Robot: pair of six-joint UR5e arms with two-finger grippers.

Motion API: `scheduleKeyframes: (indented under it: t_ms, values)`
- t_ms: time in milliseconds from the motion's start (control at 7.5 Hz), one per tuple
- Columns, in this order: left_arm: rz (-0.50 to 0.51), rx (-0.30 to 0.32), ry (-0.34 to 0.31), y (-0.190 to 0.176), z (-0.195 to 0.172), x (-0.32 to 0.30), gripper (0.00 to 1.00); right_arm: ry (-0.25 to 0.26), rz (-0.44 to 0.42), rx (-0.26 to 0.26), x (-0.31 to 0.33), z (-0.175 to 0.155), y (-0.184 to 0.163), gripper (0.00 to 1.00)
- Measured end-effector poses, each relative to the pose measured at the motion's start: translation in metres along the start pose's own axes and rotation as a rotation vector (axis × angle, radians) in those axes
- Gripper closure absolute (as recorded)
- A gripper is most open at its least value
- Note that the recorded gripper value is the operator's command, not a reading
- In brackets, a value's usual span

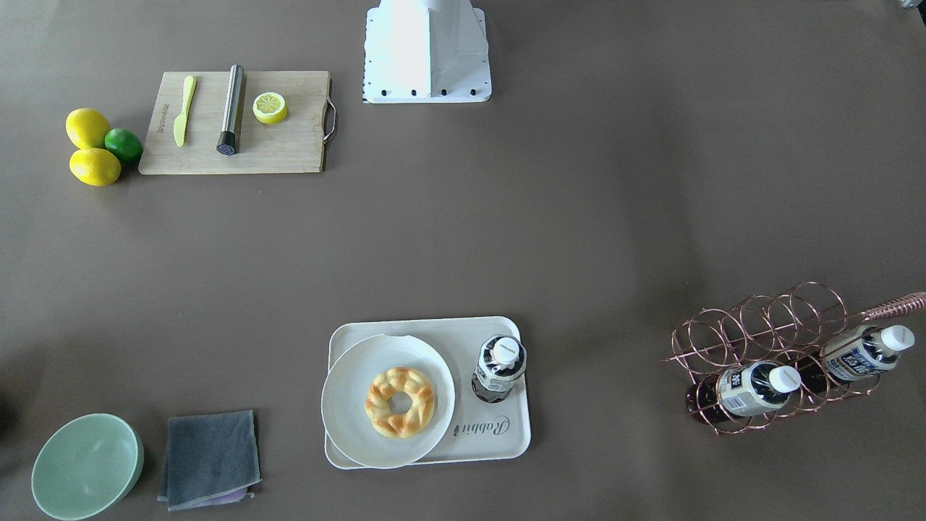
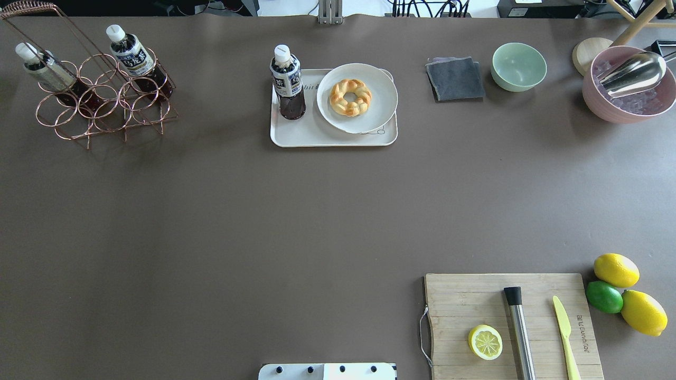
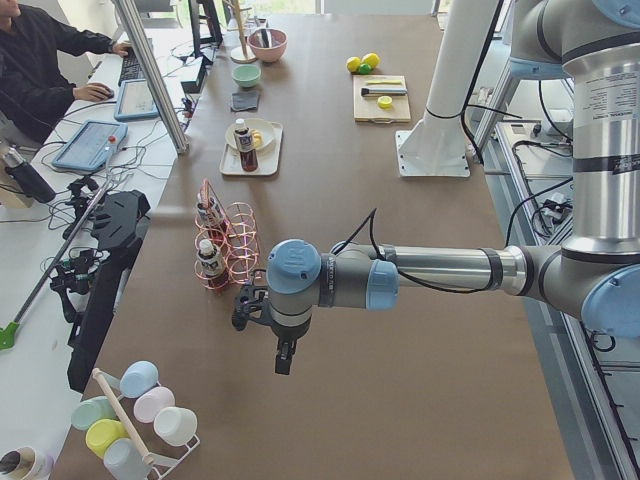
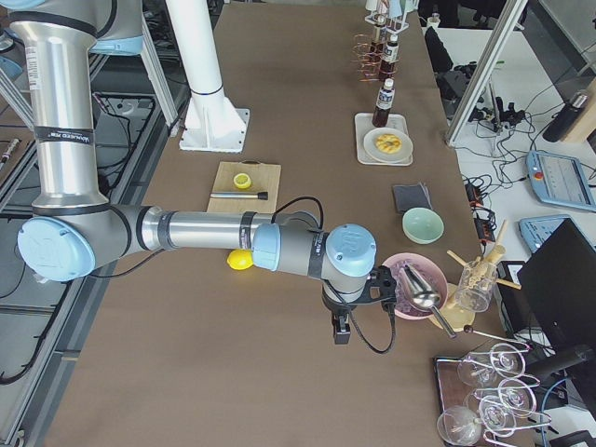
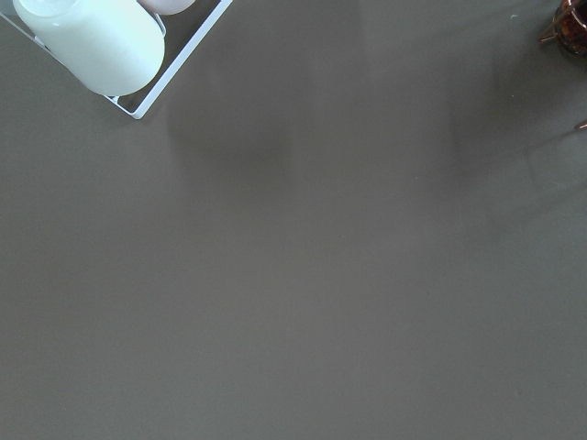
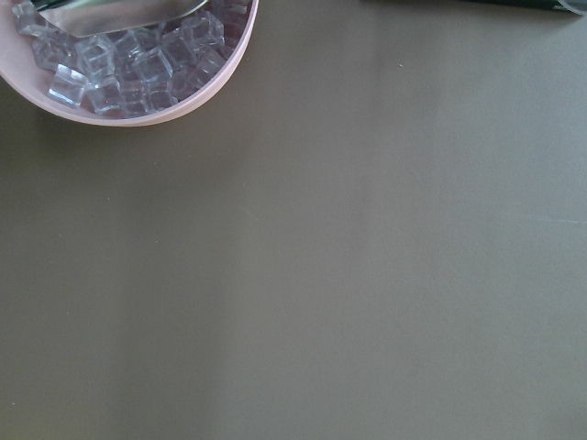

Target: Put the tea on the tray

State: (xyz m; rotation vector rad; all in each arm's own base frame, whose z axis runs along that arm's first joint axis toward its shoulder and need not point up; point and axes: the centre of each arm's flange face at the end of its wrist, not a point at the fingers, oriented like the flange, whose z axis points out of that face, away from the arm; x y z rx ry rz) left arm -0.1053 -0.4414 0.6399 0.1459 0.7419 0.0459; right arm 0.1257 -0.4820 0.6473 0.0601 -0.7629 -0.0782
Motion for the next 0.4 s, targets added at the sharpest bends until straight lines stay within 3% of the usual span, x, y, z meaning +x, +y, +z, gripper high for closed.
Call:
scheduleKeyframes:
  t_ms: [400]
  values:
    - [0.000,0.000,0.000,-0.0006,0.0000,0.0002,0.02,0.001,-0.001,-0.001,-0.0001,0.0003,-0.0013,0.00]
